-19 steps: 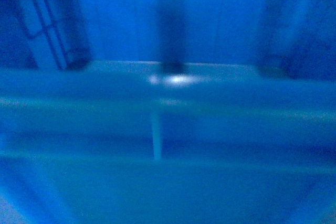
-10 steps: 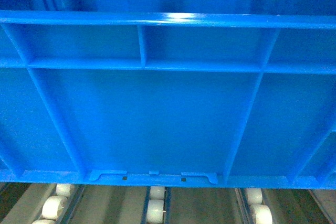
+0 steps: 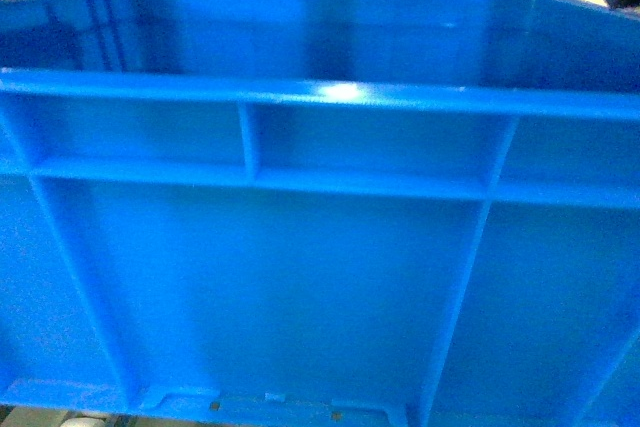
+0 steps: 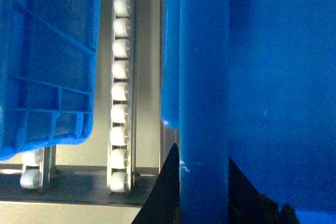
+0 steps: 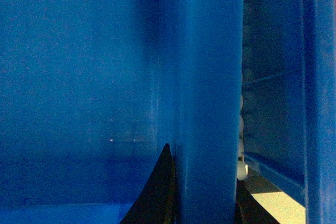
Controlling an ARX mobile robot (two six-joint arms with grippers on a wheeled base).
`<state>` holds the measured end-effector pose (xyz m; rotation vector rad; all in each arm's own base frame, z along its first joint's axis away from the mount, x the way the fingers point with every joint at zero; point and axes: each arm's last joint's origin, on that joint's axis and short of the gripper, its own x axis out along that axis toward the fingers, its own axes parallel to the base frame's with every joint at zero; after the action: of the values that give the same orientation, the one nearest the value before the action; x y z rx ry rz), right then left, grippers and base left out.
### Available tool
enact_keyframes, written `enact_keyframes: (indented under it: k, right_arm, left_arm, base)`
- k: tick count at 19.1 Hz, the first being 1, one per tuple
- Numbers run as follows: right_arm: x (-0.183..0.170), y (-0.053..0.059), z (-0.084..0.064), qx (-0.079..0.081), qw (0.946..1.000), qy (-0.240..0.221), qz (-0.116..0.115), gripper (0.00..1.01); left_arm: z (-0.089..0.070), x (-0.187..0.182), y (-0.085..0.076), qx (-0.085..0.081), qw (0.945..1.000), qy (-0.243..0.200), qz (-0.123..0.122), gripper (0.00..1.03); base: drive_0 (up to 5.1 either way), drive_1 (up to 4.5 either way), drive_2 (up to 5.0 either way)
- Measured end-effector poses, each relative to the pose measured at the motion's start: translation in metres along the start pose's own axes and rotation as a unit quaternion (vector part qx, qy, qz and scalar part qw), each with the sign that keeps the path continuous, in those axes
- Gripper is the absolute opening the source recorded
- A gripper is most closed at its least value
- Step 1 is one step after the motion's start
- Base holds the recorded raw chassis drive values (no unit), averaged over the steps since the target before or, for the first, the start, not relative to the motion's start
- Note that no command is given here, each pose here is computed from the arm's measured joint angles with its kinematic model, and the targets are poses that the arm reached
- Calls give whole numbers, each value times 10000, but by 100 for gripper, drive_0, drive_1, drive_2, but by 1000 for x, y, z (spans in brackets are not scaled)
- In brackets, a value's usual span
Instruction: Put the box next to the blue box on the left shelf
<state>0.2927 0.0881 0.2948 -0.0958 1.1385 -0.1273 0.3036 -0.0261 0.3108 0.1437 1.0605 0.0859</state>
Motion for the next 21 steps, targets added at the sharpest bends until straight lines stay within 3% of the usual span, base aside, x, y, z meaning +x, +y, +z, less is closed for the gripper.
enact_keyframes:
  k: [5, 6, 7, 8, 9, 11, 12, 13, 14, 16, 19, 21]
  right_arm:
    - [12, 8, -13, -59, 9997, 248, -16, 10]
    - [13, 9, -13, -2, 9998, 217, -2, 10]
    - [12, 12, -13, 28, 9999, 146, 38, 10]
    - [10, 16, -12, -45, 10000, 16, -70, 9]
    - [8, 20, -11, -218, 9992, -162, -277, 9]
    - [10, 19, -12, -196, 9994, -38, -296, 9]
    - [13, 18, -11, -175, 9993, -31, -324, 9]
    - [18, 16, -10, -244, 9992, 50, -310, 9]
    - [24, 18, -18, -959, 9931, 258, -617, 39]
    - [22, 19, -13, -1045, 9924, 67, -639, 57]
    - [20, 19, -10, -1097, 9917, -33, -670, 79]
    - [20, 19, -10, -1108, 9916, -26, -671, 100]
  left_arm:
    - [-13, 13, -4, 106, 9994, 317, 33, 8]
    - [-14, 16, -7, 100, 9994, 298, 146, 17]
    - [-14, 16, -11, 169, 9986, 228, 440, 25]
    - [-13, 14, -14, 178, 9986, 188, 464, 30]
    - [-12, 8, -17, 168, 9989, 79, 422, 38]
    - [-14, 3, -20, 168, 9992, 47, 350, 50]
    - [-13, 2, -20, 143, 9991, -2, 402, 48]
    - [-10, 10, -23, -19, 9994, -6, 345, 27]
    - [-8, 10, -27, -30, 9994, -52, 337, 58]
    - [-5, 6, -28, -187, 9992, -251, 251, 76]
    - [-4, -2, -27, -253, 9986, -412, 229, 98]
    - [-4, -4, -26, -267, 9984, -449, 226, 98]
  base:
    - [0, 0, 0]
    - [0, 0, 0]
    - [0, 0, 0]
    - [0, 0, 0]
    - [0, 0, 0]
    - [0, 0, 0]
    - [0, 0, 0]
    - [0, 0, 0]
    - [0, 0, 0]
    - [0, 0, 0]
    - [0, 0, 0]
    - [0, 0, 0]
